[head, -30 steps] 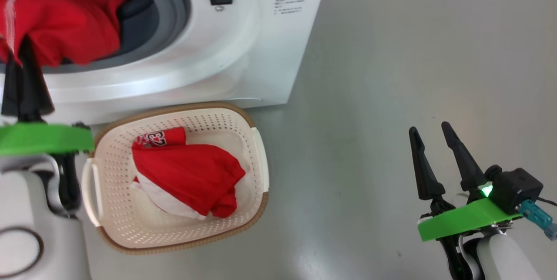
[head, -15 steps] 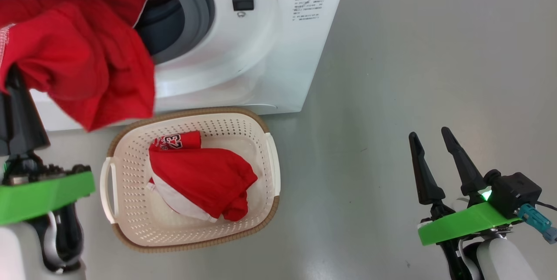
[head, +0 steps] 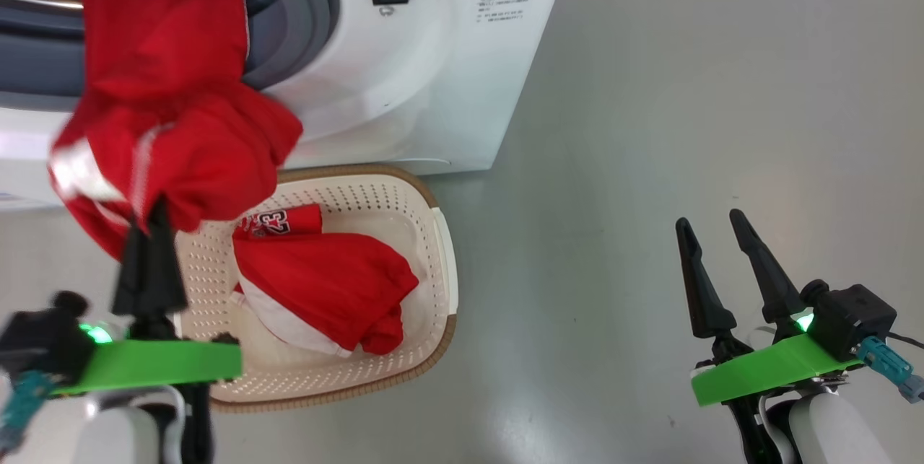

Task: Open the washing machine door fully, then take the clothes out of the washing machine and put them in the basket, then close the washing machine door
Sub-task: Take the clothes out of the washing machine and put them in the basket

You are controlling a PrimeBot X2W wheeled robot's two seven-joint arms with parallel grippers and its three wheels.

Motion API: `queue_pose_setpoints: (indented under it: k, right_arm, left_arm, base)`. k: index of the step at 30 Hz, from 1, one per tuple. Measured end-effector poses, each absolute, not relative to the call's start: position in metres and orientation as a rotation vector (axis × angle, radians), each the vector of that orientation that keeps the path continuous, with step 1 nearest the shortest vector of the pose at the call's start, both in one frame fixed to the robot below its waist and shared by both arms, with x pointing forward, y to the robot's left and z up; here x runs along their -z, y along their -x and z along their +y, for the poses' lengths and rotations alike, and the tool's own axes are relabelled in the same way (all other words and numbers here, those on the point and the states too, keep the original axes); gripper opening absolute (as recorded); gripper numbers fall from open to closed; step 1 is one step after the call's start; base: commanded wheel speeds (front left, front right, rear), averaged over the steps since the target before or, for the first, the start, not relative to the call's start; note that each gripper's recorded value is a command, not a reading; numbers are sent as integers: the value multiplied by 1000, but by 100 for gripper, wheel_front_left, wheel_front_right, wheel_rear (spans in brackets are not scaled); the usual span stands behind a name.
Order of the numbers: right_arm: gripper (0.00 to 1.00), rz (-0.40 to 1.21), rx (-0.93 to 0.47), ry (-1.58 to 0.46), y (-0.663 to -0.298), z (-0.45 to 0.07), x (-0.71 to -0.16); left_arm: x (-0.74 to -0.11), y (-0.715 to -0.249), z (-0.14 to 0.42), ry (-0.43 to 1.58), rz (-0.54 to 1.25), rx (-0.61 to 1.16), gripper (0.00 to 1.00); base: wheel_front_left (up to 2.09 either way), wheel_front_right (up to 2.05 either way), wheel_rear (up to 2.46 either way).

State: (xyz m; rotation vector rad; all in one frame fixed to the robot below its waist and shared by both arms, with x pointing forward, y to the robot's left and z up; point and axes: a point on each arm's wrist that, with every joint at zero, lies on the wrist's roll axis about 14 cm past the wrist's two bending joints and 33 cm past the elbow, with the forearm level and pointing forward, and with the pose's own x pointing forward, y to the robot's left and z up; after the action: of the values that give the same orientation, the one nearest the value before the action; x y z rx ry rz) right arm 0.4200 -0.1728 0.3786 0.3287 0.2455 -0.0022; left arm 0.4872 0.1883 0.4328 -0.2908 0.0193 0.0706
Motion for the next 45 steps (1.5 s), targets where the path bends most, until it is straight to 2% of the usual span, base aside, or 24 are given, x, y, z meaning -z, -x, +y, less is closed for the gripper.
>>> queue_pose_setpoints:
  k: [5, 8, 12, 16, 18, 20, 22, 25, 26, 29, 31, 38, 45]
  right_arm:
    - [100, 259, 6, -330, -423, -173, -372]
    - [100, 272, 14, -330, -423, -175, -366]
    - [100, 273, 20, -332, -428, -178, -362]
    - [100, 281, 28, -331, -431, -180, -357]
    - [100, 290, 36, -333, -430, -182, -354]
    - [100, 297, 41, -331, -429, -183, -351]
    - [100, 300, 44, -329, -430, -184, -348]
    - [100, 297, 44, -327, -434, -185, -347]
    - [100, 298, 45, -327, -434, -185, -347]
    - [100, 303, 46, -327, -434, -185, -345]
    - [100, 303, 45, -327, -434, -185, -344]
    - [100, 292, 33, -333, -437, -181, -348]
    - [100, 273, 7, -334, -441, -173, -355]
  left_arm:
    - [-364, -474, 172, 267, 237, -38, 0]
    - [-342, -479, 167, 261, 299, -25, 0]
    - [-320, -490, 156, 236, 362, 10, 11]
    - [-297, -494, 146, 220, 431, 32, 15]
    - [-289, -497, 143, 210, 455, 40, 20]
    - [-284, -504, 141, 209, 464, 42, 27]
    - [-281, -510, 139, 209, 469, 44, 40]
    - [-276, -516, 137, 210, 481, 42, 49]
    - [-275, -517, 138, 210, 484, 40, 66]
    - [-274, -520, 139, 207, 484, 35, 92]
    - [-275, -521, 140, 205, 478, 34, 100]
    - [-296, -528, 146, 199, 413, 35, 100]
    - [-313, -511, 159, 232, 370, 4, 100]
  base:
    - [0, 0, 0]
    - [0, 0, 0]
    - [0, 0, 0]
    - [0, 0, 0]
    - [0, 0, 0]
    - [0, 0, 0]
    - [0, 0, 0]
    - [0, 0, 0]
    - [0, 0, 0]
    - [0, 0, 0]
    - [0, 0, 0]
    - [0, 0, 0]
    - [0, 0, 0]
